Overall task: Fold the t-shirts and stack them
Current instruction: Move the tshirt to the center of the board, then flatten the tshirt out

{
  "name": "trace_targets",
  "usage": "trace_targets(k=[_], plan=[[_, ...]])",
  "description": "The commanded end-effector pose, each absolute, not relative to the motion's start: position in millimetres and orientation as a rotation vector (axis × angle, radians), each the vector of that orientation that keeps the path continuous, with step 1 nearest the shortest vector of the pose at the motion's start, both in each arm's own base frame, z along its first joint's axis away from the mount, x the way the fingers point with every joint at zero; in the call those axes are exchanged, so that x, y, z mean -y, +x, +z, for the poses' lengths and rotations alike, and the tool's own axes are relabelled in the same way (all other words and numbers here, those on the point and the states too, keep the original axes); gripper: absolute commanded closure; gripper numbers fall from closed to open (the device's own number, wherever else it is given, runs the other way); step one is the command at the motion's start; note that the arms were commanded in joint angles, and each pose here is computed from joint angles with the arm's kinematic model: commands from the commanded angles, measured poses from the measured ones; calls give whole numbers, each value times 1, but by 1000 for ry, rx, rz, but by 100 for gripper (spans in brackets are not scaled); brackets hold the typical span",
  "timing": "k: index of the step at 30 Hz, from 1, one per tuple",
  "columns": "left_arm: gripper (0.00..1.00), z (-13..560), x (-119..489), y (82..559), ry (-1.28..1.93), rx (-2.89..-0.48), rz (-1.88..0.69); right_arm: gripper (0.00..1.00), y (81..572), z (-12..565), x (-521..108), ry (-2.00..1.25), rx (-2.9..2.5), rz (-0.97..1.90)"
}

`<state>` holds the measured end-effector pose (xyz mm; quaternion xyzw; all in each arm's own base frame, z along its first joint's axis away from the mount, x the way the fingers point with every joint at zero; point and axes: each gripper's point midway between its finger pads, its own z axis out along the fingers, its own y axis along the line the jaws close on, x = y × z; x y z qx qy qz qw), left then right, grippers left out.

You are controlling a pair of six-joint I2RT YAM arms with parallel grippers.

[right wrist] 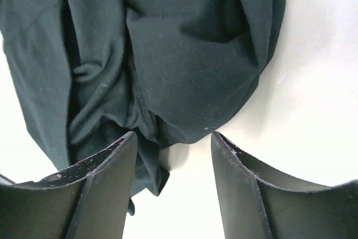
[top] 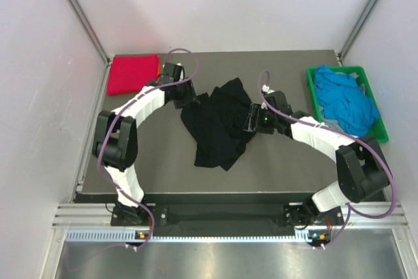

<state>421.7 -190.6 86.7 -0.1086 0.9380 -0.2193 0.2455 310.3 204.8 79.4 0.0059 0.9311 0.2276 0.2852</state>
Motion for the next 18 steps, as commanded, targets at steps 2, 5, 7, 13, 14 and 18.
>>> trace_targets(k=[2,5,7,13,14,18], plan=[[44,141,190,398,-101,-2463,-400,44,327,106,-208,57,-2379,639],[46,140,215,356,46,-2435,-337,44,325,102,-202,112,-2373,630],[47,128,230,327,83,-2449,-326,45,324,98,-197,157,-2376,631],[51,122,298,265,209,-2416,-298,46,327,97,-176,244,-2337,621],[51,118,307,258,234,-2409,-271,46,327,97,-175,246,-2337,624],[51,120,327,252,180,-2419,-211,47,323,95,-164,256,-2334,625]])
